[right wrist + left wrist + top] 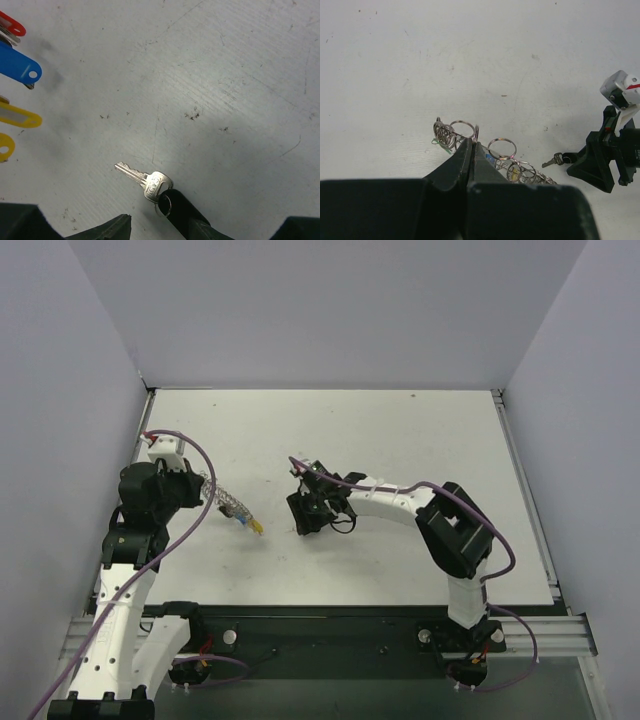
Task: Put the keys on the keyring
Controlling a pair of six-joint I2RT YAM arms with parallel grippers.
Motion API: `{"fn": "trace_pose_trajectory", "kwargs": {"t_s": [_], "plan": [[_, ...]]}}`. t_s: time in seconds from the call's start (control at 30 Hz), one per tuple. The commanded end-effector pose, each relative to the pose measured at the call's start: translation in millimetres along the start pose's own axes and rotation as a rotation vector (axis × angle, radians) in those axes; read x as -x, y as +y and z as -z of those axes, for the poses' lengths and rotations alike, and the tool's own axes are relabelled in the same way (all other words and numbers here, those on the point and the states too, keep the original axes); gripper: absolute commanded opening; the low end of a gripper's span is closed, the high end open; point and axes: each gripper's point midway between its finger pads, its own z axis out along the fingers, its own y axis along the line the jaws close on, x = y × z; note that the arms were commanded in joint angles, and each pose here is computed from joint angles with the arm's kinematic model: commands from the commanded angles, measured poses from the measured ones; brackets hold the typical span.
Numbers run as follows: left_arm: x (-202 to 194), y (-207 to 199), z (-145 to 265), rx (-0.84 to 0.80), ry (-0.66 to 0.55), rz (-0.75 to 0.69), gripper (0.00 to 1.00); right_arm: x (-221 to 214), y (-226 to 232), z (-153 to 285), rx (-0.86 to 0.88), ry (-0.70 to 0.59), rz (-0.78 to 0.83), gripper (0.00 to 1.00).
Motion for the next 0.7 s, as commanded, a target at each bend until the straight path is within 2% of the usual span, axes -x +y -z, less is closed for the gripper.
{"fn": "trace_pose_trajectory", "kwargs": {"t_s": [0.0, 0.27, 0.57, 0.67], "plan": [[28, -6, 2, -0.032, -0.108, -0.02, 0.0, 6, 7, -9, 0.01, 0.012, -0.012, 0.48], [29, -6, 3, -0.03, -0.113, -0.02, 0.0, 7, 10, -20, 0.023, 0.027, -0.021, 0.46], [28, -6, 2, -0.031, -0.111, -0.02, 0.0, 20, 16, -16, 0.038, -0.001, -0.007, 0.32], [29, -6, 3, -0.03, -0.115, -0.018, 0.0, 24, 18, -17, 0.039, -0.01, -0.005, 0.3]]}}
